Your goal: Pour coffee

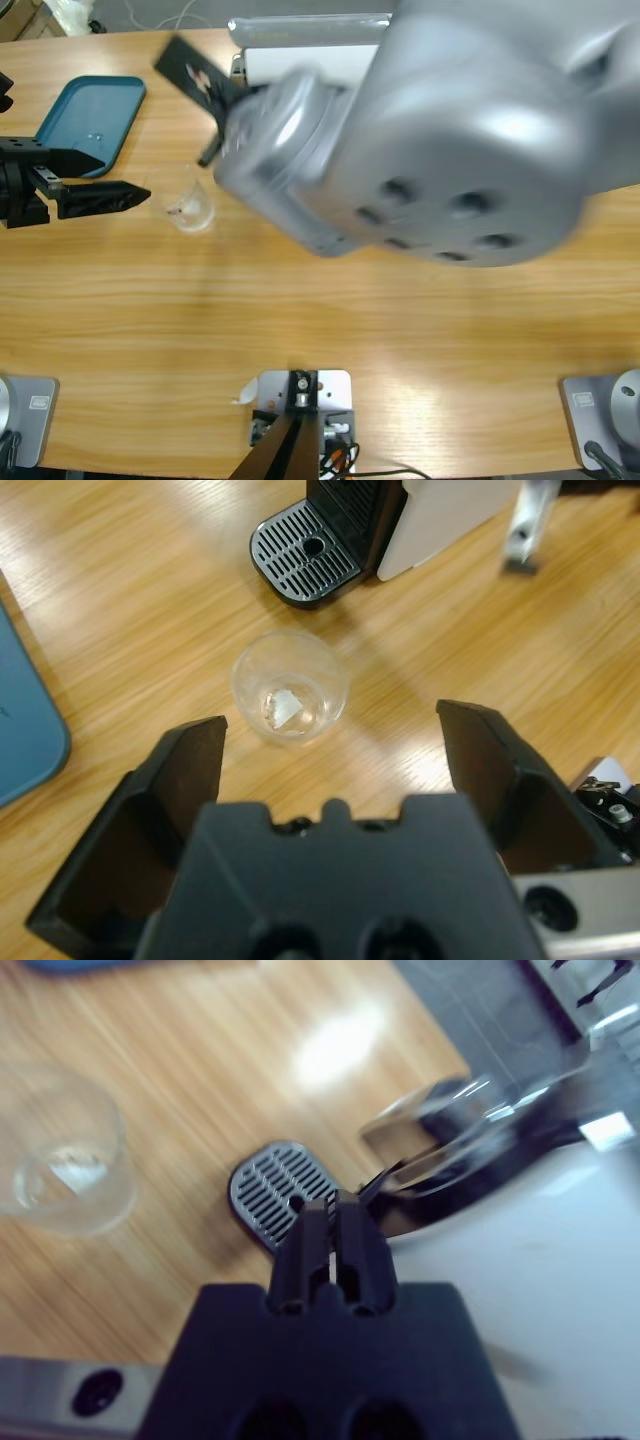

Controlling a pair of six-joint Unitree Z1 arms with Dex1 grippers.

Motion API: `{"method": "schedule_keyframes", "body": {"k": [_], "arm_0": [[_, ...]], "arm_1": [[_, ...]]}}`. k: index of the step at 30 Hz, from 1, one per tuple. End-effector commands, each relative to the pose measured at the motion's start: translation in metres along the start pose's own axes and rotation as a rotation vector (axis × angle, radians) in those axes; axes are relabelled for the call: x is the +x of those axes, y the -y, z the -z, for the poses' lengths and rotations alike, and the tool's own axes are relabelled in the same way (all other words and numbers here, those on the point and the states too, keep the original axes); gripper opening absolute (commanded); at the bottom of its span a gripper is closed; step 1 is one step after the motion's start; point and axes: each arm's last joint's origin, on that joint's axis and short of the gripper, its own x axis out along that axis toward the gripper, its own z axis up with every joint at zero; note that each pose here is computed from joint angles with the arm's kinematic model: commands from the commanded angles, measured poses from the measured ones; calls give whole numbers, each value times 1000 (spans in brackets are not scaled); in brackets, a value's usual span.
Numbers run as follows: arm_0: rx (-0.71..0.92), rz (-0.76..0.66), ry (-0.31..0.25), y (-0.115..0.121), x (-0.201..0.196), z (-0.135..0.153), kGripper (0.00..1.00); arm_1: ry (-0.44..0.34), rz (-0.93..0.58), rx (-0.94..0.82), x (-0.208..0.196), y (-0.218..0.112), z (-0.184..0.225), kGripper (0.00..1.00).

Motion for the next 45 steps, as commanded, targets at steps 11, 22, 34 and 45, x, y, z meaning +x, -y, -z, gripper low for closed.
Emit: {"method": "schedule_keyframes", "body": {"k": [11, 22, 34, 45], "arm_0": [[-2, 13, -37, 0, 8, 6, 899], [-1, -11, -54, -1, 14, 4, 918], [2, -35, -33, -2, 9, 6, 954], [41, -35, -21, 4, 24, -2, 995]], "arm_1": [[96, -417, 177, -109, 85, -10, 0], [-168, -406, 125, -169, 105, 81, 934], [-171, -287, 269, -191, 124, 167, 1000], [-141, -250, 357, -191, 135, 186, 1000]]}}
